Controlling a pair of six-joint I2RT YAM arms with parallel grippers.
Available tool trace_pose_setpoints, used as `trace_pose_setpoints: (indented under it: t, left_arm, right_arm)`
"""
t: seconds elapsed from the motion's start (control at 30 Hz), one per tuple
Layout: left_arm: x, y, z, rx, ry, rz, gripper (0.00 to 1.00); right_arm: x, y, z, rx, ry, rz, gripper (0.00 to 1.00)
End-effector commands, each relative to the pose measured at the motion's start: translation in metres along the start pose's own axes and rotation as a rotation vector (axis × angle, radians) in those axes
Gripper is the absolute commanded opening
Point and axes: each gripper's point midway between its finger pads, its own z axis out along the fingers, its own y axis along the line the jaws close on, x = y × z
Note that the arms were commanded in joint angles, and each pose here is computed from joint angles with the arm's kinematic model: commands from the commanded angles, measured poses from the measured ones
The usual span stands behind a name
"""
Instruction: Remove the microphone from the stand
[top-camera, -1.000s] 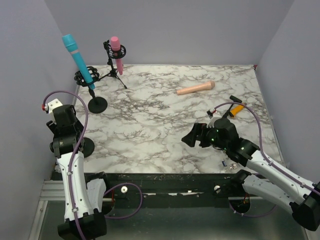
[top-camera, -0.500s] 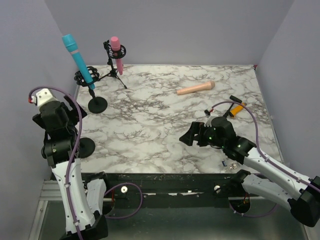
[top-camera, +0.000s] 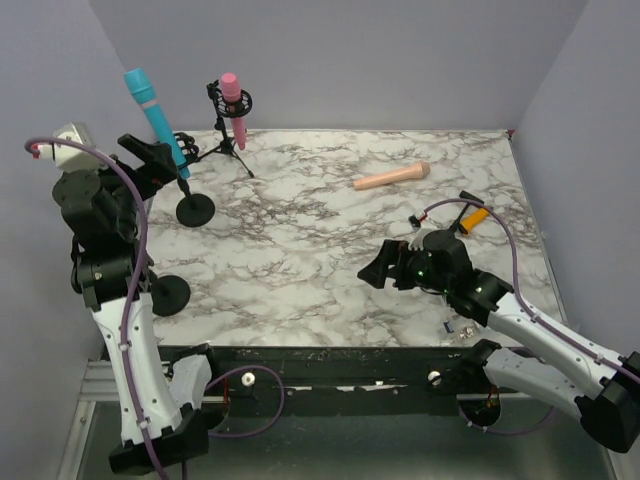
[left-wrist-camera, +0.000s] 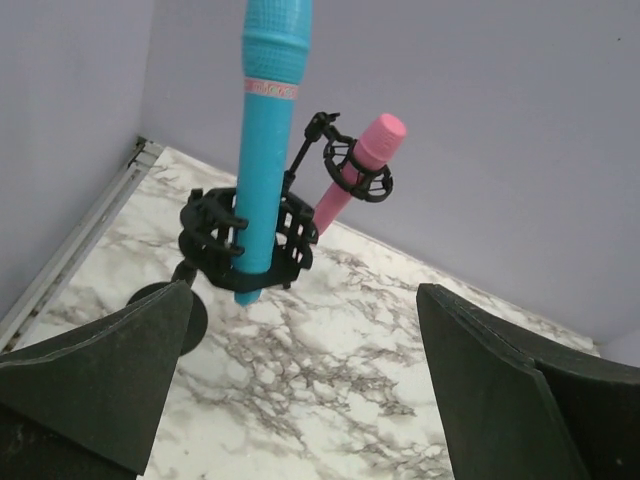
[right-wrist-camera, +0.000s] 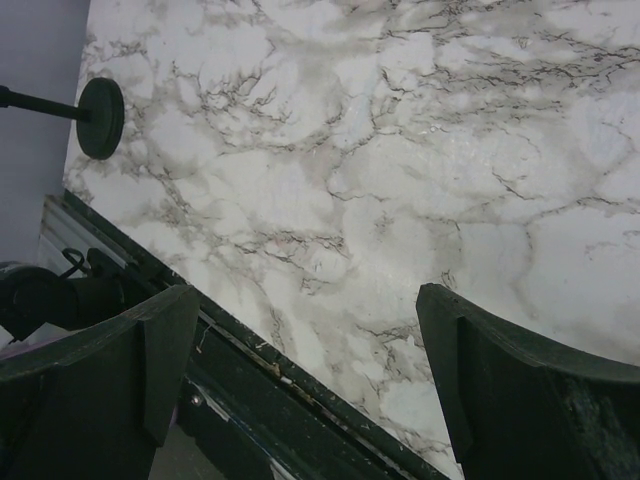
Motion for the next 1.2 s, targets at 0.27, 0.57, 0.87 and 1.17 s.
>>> trace_pose_setpoints:
  t: [0.27,0.57,0.87,1.17]
  left_arm:
    - [-0.027,-0.018,0.097,0.166,-0.057,0.031,0.89]
    - [-0.003,0.018,0.136,0.051,-0.006,0.050,0.75]
    - [0.009,0.022,0.158,0.088,0.015,0.114,0.58]
    - [0.010,0.013,0.165,0.143,0.042,0.117,0.33]
  right_arm:
    - [-0.019,0.012,-0.012,-0.012,-0.052,-0.021,1.00]
    - [-0.019,0.010,-0.009,-0.004,-0.042,-0.042,1.00]
    - [-0.022,0.014,-0.010,-0.006,-0.041,-0.033,1.00]
    - [-0.028,0.019,-0.021,-0.007,-0.058,-0.018,1.00]
